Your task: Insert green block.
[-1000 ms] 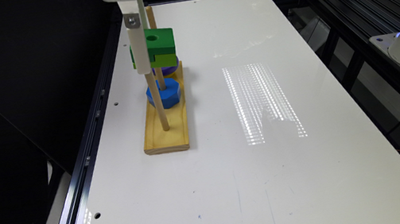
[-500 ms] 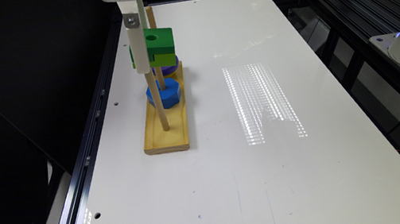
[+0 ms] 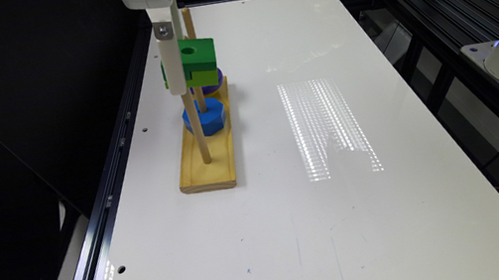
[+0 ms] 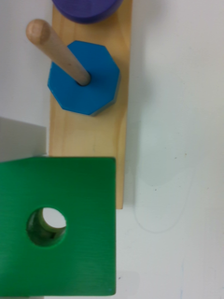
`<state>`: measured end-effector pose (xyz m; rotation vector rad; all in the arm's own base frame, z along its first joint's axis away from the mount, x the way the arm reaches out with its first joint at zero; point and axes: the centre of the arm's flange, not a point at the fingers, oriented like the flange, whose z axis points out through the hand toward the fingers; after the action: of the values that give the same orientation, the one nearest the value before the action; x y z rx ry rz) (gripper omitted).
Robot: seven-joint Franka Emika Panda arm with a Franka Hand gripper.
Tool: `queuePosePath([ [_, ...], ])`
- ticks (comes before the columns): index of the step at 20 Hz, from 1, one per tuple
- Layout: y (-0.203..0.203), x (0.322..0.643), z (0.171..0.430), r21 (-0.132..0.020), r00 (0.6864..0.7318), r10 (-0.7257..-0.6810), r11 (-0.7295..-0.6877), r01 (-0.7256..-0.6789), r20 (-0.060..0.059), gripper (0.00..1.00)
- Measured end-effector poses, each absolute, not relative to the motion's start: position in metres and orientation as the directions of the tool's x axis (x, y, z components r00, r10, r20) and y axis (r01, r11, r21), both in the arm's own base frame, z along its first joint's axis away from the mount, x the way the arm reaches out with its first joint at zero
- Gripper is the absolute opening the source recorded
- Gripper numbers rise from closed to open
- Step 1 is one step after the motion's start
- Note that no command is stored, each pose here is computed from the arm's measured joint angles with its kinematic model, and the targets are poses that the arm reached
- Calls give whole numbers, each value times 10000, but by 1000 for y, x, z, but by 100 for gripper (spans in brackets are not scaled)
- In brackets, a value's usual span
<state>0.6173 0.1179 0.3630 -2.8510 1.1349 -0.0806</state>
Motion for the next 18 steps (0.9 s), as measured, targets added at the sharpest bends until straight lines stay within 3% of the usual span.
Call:
queuePosePath([
  [4, 117, 617, 363, -851, 7255, -6878, -7244, -6841, 236, 0],
  [10, 111, 618, 363, -796, 7214, -6920, -7209, -6884, 284, 0],
  [18, 110, 619, 363, -791, 7211, -6922, -7207, -6887, 288, 0],
])
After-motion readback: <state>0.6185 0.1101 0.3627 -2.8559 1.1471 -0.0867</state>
